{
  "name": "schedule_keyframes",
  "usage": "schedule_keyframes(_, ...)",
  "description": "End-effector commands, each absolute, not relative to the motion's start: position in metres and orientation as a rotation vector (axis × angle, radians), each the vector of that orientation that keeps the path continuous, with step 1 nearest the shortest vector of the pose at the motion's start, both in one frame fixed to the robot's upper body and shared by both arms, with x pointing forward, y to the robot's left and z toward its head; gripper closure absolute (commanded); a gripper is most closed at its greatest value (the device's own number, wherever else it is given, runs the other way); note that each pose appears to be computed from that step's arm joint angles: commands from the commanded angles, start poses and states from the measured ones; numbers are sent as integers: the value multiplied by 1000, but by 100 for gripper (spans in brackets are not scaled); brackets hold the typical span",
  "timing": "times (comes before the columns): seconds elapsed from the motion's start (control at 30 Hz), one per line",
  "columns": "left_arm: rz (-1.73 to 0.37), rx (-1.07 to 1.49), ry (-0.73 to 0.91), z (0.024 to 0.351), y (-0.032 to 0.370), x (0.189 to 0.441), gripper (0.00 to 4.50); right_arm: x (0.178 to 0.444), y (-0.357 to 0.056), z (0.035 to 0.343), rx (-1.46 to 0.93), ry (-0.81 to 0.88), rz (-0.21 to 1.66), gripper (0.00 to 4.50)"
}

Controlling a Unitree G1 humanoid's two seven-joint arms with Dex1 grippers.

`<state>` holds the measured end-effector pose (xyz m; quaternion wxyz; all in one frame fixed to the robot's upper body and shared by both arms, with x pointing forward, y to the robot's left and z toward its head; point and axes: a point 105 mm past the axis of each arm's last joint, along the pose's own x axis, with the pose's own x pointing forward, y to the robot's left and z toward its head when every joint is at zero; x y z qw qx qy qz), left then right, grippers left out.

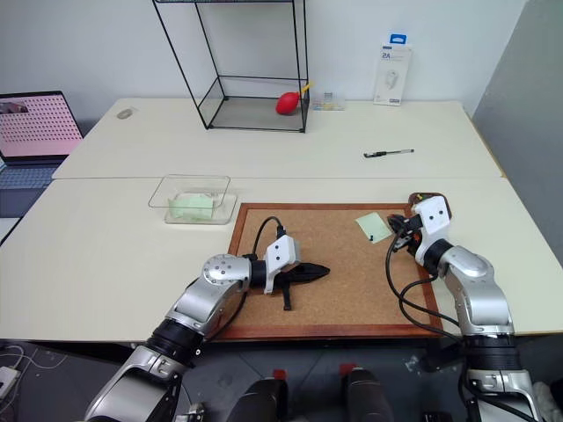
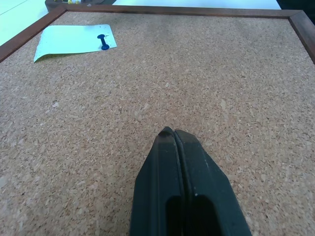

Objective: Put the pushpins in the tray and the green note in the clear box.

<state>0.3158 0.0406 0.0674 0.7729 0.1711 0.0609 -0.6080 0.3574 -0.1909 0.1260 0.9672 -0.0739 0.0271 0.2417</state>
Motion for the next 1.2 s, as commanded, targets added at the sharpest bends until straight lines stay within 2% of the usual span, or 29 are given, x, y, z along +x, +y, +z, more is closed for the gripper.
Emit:
schedule_keyframes(0.03,-1288,411,251,42,52,315,450,359,-197,152,-138,-27,459,447)
schedule_keyframes(0.43,-1291,416,255,42,52,313,450,403,-259,141,-432,95,143,447)
schedule_keyframes(0.67,-1285,423,253,42,54,313,450,417,-269,131,-513,144,93,447)
schedule_keyframes(0.73,-1284,424,254,42,54,313,450,419,-272,129,-524,148,79,394)
schedule_keyframes(0.77,-1284,425,254,42,55,313,450,419,-273,129,-526,148,72,388)
schedule_keyframes(0.8,-1284,425,254,42,55,313,450,420,-274,129,-527,147,67,359)
schedule_keyframes(0.93,-1282,427,254,42,55,313,450,421,-277,133,-531,136,58,288)
schedule_keyframes(1.07,-1282,429,254,42,56,313,450,420,-279,147,-512,89,41,217)
schedule_keyframes(1.13,-1282,430,254,41,56,313,450,417,-276,156,-486,51,54,167)
schedule_keyframes(1.2,-1281,430,254,41,56,313,450,413,-272,163,-461,23,76,159)
